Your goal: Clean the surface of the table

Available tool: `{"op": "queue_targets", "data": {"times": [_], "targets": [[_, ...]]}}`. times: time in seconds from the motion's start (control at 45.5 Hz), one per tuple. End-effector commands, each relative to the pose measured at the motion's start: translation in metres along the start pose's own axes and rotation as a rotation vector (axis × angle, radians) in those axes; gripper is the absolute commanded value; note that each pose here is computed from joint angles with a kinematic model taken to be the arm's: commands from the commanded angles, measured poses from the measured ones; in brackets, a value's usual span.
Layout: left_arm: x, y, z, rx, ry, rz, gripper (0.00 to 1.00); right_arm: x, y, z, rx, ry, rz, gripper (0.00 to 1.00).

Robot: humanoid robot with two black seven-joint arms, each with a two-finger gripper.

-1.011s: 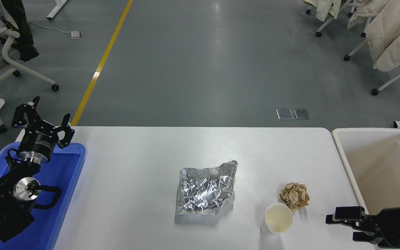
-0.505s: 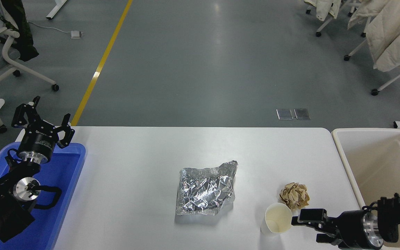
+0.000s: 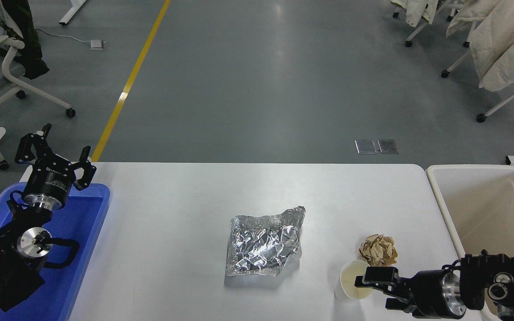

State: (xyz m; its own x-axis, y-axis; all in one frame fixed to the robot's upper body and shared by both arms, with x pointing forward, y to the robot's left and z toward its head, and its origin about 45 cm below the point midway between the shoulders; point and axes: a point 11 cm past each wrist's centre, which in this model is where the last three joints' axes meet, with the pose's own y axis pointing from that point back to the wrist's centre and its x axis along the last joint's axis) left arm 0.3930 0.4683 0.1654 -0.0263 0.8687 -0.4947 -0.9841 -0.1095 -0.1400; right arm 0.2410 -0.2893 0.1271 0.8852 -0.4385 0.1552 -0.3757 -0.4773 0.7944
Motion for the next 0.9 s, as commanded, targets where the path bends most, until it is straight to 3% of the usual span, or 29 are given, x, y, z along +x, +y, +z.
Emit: {"op": "queue_targets", "data": {"times": [0.0, 0.308, 0.593, 0.659, 0.703, 0.747, 0.879], "targets": [[0.000, 0.000, 0.000, 0.000, 0.000, 0.000, 1.00, 0.001, -0.010, -0.001, 0.002, 0.012, 0.023, 1.00], [0.000, 0.000, 0.000, 0.000, -0.001, 0.001, 1.00, -0.007, -0.030, -0.001, 0.015, 0.016, 0.019, 1.00], [0.000, 0.000, 0.000, 0.000, -0.001, 0.001, 1.00, -0.006, -0.040, 0.004, 0.000, 0.031, 0.034, 0.94], [0.000, 0.000, 0.000, 0.000, -0.001, 0.001, 1.00, -0.005, -0.040, 0.004, 0.000, 0.037, 0.040, 0.88], [0.000, 0.000, 0.000, 0.000, -0.001, 0.001, 1.00, -0.005, -0.040, 0.003, 0.002, 0.046, 0.039, 0.81], [0.000, 0.000, 0.000, 0.000, -0.001, 0.001, 1.00, -0.007, -0.042, 0.002, 0.004, 0.058, 0.034, 0.68], [0.000, 0.000, 0.000, 0.000, -0.001, 0.001, 1.00, -0.010, -0.045, -0.002, 0.013, 0.123, 0.018, 0.01]]}}
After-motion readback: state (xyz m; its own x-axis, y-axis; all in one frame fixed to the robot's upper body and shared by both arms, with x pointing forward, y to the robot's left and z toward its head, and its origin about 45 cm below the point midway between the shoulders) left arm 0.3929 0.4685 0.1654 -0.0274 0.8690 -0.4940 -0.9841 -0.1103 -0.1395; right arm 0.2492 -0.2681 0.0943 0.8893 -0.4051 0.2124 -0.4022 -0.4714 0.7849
